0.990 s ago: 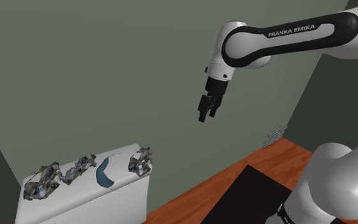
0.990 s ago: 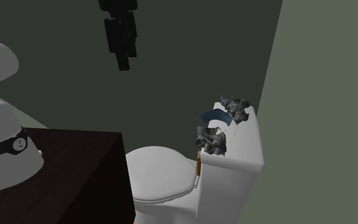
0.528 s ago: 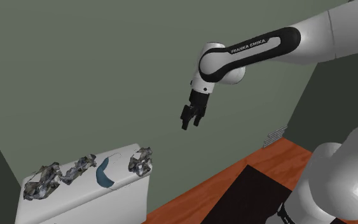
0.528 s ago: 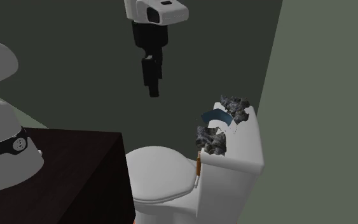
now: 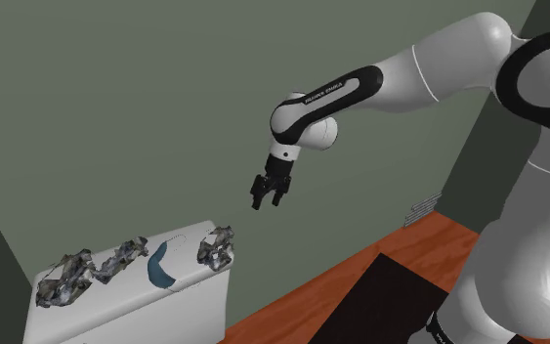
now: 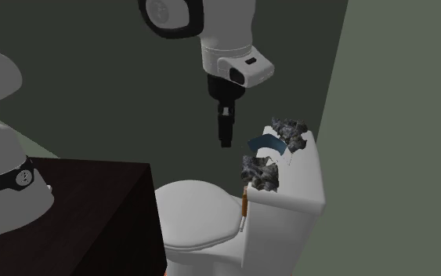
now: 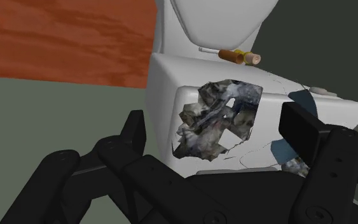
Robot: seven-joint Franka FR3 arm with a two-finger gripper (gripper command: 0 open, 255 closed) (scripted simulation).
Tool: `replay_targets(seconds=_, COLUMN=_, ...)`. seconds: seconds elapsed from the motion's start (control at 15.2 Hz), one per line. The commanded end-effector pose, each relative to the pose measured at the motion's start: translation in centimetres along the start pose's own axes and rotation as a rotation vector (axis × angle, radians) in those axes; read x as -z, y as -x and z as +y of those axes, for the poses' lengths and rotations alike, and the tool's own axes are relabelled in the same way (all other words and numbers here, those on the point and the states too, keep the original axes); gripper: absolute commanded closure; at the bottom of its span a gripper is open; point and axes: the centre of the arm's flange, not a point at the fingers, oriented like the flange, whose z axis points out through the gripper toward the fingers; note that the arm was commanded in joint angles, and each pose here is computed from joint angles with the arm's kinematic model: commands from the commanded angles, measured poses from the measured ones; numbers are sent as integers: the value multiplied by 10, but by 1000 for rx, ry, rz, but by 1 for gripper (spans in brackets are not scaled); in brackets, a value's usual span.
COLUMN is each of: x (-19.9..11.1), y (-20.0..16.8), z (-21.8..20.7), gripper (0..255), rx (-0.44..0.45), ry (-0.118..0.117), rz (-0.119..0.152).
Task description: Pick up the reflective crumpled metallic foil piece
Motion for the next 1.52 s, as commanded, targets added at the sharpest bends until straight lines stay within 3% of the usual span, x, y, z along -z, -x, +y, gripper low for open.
replay_targets(seconds=0.0, x=-23, y=-18, z=-2, gripper=0, rx=-12, ry=-22, rz=2)
replay_targets(seconds=0.59, x=-110, y=-98, z=6, gripper=0, rx=-61, ry=-117, rz=8)
replay_targets(seconds=1.25, x=-153, y=-102, z=18, gripper=0, rx=-64, ry=-122, rz=8)
replay_targets(seconds=1.32, x=-153, y=-102, z=18, gripper=255, rx=-64, ry=-122, rz=8)
replay_targets(seconds=1.45, x=-153, y=-102, z=18, gripper=255, rx=-64, ry=-122, rz=8)
